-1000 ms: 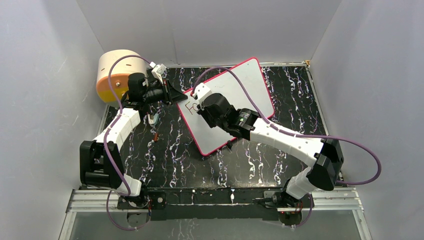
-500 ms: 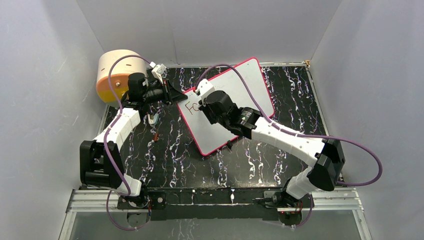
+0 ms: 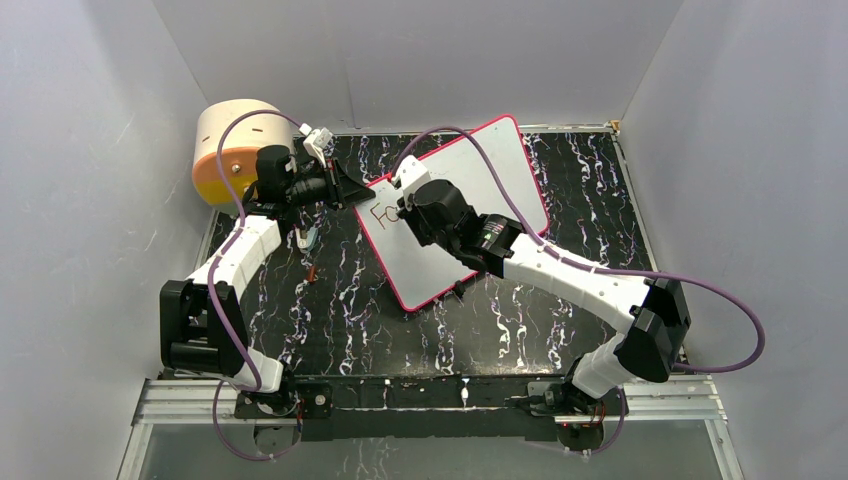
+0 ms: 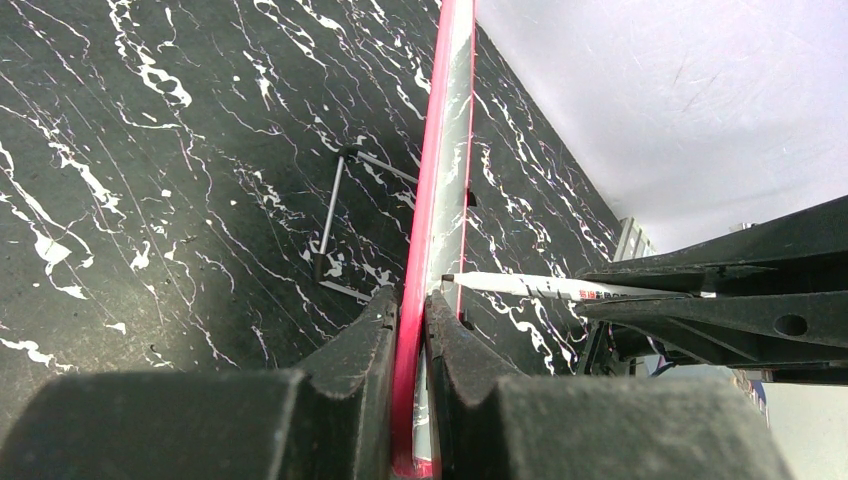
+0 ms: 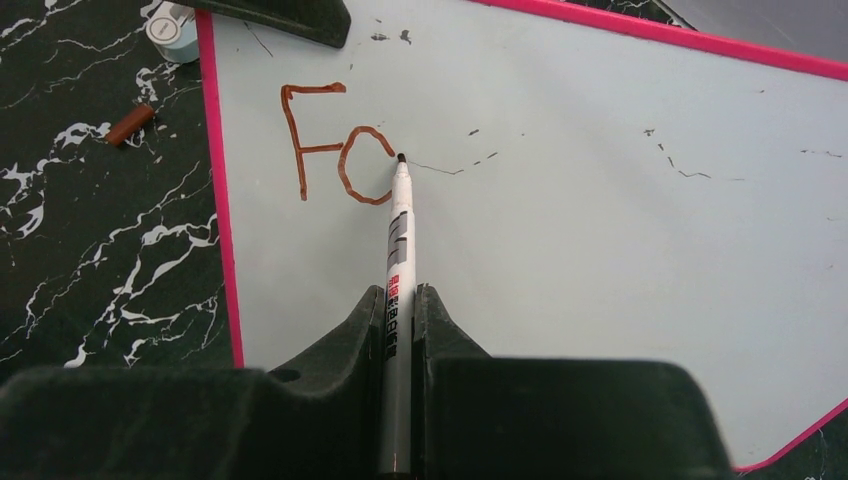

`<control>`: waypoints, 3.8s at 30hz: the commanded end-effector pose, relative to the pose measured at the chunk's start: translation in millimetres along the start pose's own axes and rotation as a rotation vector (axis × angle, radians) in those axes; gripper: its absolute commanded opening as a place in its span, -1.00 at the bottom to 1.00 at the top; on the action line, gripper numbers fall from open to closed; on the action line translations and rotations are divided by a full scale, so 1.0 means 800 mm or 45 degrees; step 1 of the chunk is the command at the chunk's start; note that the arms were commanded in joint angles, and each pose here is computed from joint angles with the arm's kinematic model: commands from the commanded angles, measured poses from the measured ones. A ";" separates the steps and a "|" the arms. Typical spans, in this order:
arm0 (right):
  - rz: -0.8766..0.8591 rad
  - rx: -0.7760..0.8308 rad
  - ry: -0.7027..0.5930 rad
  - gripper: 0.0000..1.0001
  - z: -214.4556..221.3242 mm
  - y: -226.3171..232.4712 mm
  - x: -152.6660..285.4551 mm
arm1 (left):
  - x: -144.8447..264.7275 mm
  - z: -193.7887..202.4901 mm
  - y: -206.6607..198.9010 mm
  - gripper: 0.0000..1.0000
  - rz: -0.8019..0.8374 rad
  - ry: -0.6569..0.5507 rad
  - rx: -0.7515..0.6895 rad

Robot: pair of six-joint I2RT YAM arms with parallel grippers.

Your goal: Write a sentence on the whiteboard

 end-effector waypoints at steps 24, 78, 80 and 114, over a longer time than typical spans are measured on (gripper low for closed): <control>-0.020 -0.009 0.004 -1.00 -0.005 -0.005 0.010 | -0.005 0.015 0.002 -1.00 -0.035 0.066 0.024; -0.037 -0.099 -0.206 -1.00 -0.045 -0.009 0.012 | -0.006 0.018 0.003 -1.00 -0.032 0.076 0.029; -0.041 -0.099 -0.201 -1.00 -0.044 -0.009 0.010 | -0.006 0.017 0.002 -1.00 -0.032 0.075 0.026; -0.039 -0.104 -0.142 -1.00 -0.024 -0.020 0.021 | -0.006 0.017 0.004 -1.00 -0.038 0.079 0.023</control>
Point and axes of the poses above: each gripper's point midway between its finger pads, its own x axis back along the fingers, its own y axis along the line the jaws close on, z = x × y, the point moved 3 cm from there along x, back along the fingers, and after that the axes turned 15 degrees about -x, right-handed, at the moved point
